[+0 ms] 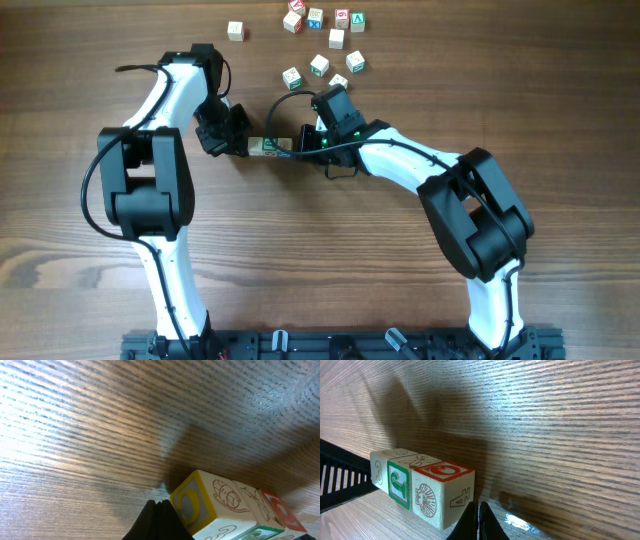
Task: Form a horizontal line
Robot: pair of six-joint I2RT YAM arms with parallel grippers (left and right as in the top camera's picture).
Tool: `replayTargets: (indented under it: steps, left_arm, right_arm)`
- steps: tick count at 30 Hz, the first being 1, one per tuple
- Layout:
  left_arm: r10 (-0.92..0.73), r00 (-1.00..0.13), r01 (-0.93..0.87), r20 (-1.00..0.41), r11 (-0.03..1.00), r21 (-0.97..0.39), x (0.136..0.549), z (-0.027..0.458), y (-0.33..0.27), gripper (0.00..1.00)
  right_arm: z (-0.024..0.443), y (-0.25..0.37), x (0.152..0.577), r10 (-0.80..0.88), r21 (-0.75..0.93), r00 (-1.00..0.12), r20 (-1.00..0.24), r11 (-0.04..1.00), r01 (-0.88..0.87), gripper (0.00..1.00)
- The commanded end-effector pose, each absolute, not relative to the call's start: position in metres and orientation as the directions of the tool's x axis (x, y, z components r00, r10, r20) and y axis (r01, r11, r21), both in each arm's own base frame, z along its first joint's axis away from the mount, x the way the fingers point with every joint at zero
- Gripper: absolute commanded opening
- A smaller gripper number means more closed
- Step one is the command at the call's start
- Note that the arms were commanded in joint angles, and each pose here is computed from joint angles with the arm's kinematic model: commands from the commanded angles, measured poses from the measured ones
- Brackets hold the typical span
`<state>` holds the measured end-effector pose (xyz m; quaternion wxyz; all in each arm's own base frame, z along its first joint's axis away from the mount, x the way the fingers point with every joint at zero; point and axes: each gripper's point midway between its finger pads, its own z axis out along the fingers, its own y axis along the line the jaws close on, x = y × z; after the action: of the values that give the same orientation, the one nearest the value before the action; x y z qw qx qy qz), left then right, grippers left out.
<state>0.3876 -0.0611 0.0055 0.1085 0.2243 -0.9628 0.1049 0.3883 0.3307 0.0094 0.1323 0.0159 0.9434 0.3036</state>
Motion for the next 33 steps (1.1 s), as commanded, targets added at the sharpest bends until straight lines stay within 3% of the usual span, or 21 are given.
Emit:
replayTargets:
  steps: [1, 12, 33]
  left_arm:
    - [-0.397, -0.873, -0.449, 0.282, 0.880, -0.154, 0.383, -0.001, -0.063, 0.04]
    - [-0.409, -0.879, -0.440, 0.245, 0.894, -0.089, 0.384, -0.004, -0.047, 0.04]
    - [-0.419, -0.875, -0.450, 0.243, 0.888, -0.089, 0.385, -0.004, -0.043, 0.04]
  right_arm:
    - [-0.007, 0.326, 0.386, 0.112, 0.554, -0.967, -0.228, 0.832, -0.034, 0.05]
    - [-0.007, 0.326, 0.386, 0.099, 0.551, -0.967, -0.235, 0.833, -0.049, 0.04]
    - [0.002, 0.336, 0.391, 0.088, 0.591, -0.960, -0.264, 0.802, -0.089, 0.05]
